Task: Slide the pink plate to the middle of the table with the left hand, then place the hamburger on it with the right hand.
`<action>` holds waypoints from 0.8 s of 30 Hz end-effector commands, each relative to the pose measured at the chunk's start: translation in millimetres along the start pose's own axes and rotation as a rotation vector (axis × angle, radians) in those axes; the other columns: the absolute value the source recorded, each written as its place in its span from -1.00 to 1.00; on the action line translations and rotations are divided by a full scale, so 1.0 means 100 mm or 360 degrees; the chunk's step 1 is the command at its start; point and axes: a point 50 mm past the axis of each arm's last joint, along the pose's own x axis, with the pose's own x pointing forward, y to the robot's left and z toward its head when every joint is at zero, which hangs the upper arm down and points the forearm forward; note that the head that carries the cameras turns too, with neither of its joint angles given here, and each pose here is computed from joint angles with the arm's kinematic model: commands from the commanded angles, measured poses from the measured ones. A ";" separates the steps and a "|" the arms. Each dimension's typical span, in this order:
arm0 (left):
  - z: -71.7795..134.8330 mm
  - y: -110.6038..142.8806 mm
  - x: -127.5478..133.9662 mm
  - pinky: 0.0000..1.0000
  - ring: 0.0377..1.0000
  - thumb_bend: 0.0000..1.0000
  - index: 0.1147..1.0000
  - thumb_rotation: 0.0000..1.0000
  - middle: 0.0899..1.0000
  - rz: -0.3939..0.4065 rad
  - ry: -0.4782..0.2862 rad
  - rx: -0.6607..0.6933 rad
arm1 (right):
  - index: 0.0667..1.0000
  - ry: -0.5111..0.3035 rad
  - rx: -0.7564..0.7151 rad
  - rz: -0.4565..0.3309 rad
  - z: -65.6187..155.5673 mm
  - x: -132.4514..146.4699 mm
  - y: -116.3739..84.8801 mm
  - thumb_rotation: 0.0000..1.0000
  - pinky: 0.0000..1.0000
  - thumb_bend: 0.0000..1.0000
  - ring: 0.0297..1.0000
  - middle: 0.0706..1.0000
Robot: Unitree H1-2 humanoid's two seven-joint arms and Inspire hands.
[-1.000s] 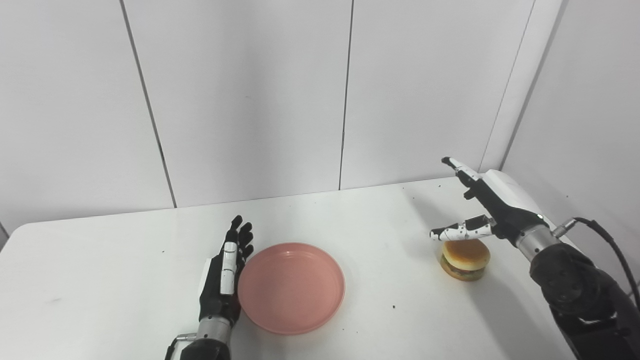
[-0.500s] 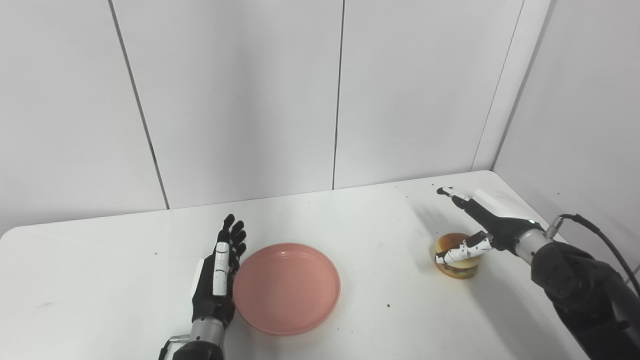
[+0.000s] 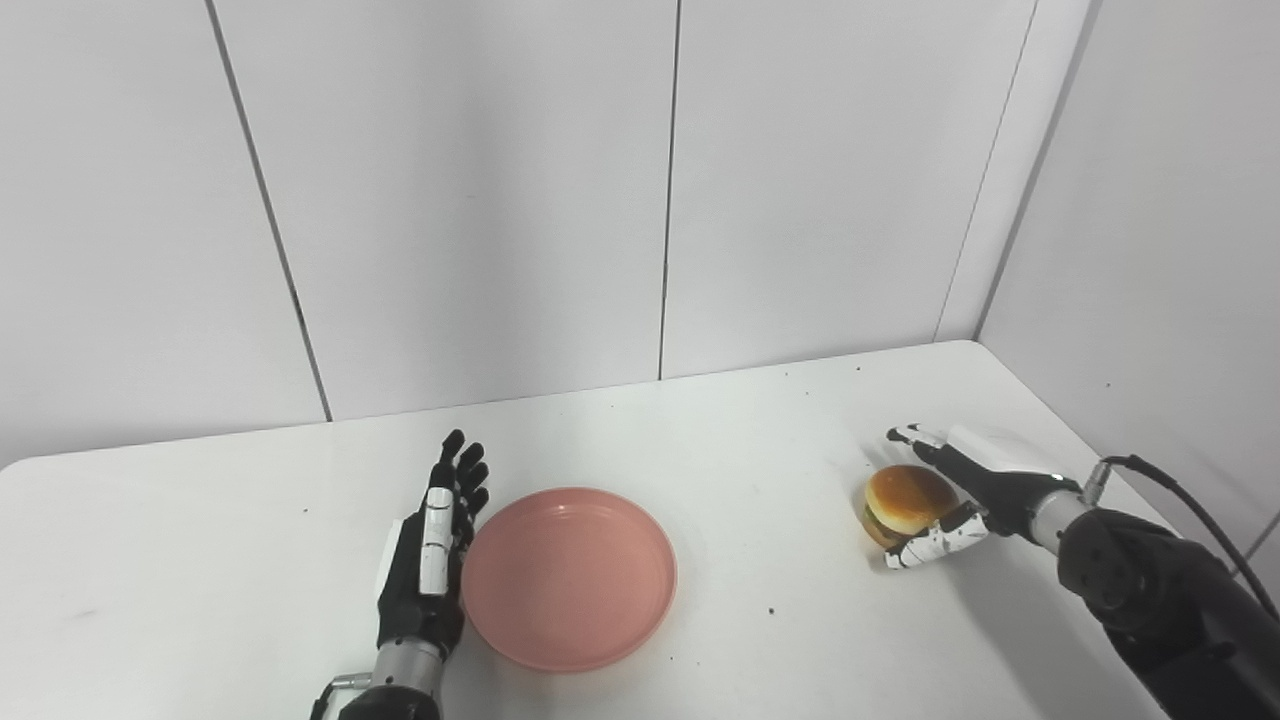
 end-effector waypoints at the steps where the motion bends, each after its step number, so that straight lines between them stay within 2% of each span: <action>1: -0.37 0.17 -0.34 0.96 0.95 0.33 0.91 1.00 0.92 0.0077 0.0161 -0.0012 | 0.89 -0.0066 -0.0083 -0.0130 0.04 0.03 -0.27 -0.11 0.85 1.00 0.98 1.00; 3: -0.37 0.16 -0.34 0.95 0.94 0.33 0.91 1.00 0.92 0.0077 0.0161 -0.0018 | 0.90 -0.0070 -0.0089 -0.0129 0.03 0.06 -0.25 -0.11 0.85 1.00 0.98 1.00; 6: -0.37 0.15 -0.34 0.96 0.95 0.34 0.91 1.00 0.92 0.0075 0.0166 -0.0018 | 0.80 -0.0074 -0.0066 -0.0165 0.03 0.12 -0.22 -0.26 0.66 0.96 0.90 0.93; 7: -0.36 0.15 -0.34 0.96 0.95 0.33 0.90 1.00 0.91 0.0075 0.0168 -0.0012 | 0.71 -0.0092 -0.0045 -0.0200 0.04 0.14 -0.21 -0.37 0.53 0.90 0.81 0.86; 9: -0.36 0.15 -0.34 0.96 0.95 0.33 0.91 1.00 0.91 0.0073 0.0169 -0.0007 | 0.66 -0.0131 -0.0001 -0.0293 0.04 0.17 -0.20 -0.45 0.44 0.84 0.72 0.81; 12: -0.36 0.15 -0.34 0.95 0.94 0.34 0.90 1.00 0.91 0.0075 0.0169 -0.0007 | 0.57 -0.0176 0.0063 -0.0449 0.05 0.18 -0.19 -0.63 0.21 0.71 0.44 0.69; 13: -0.36 0.15 -0.35 0.95 0.94 0.33 0.90 1.00 0.90 0.0079 0.0167 -0.0010 | 0.51 -0.0191 0.0084 -0.0496 0.06 0.18 -0.19 -0.74 0.11 0.62 0.29 0.57; 15: -0.35 0.14 -0.35 0.94 0.93 0.34 0.89 1.00 0.89 0.0089 0.0166 -0.0012 | 0.42 -0.0214 0.0122 -0.0563 0.08 0.19 -0.21 -0.82 0.03 0.52 0.17 0.43; 16: -0.35 0.14 -0.35 0.94 0.93 0.33 0.89 1.00 0.90 0.0090 0.0166 -0.0013 | 0.13 -0.0222 0.0144 -0.0589 0.09 0.19 -0.21 -0.78 0.00 0.23 0.10 0.29; 18: -0.35 0.13 -0.35 0.94 0.93 0.31 0.89 1.00 0.90 0.0089 0.0166 -0.0011 | -0.01 -0.0240 0.0179 -0.0629 0.10 0.19 -0.22 -0.95 -0.08 0.09 -0.02 -0.04; 24: -0.35 0.13 -0.34 0.95 0.95 0.35 0.91 1.00 0.91 0.0081 0.0184 -0.0021 | -0.04 -0.0241 0.0254 -0.0727 0.14 0.19 -0.22 -1.00 -0.24 0.05 -0.17 -0.15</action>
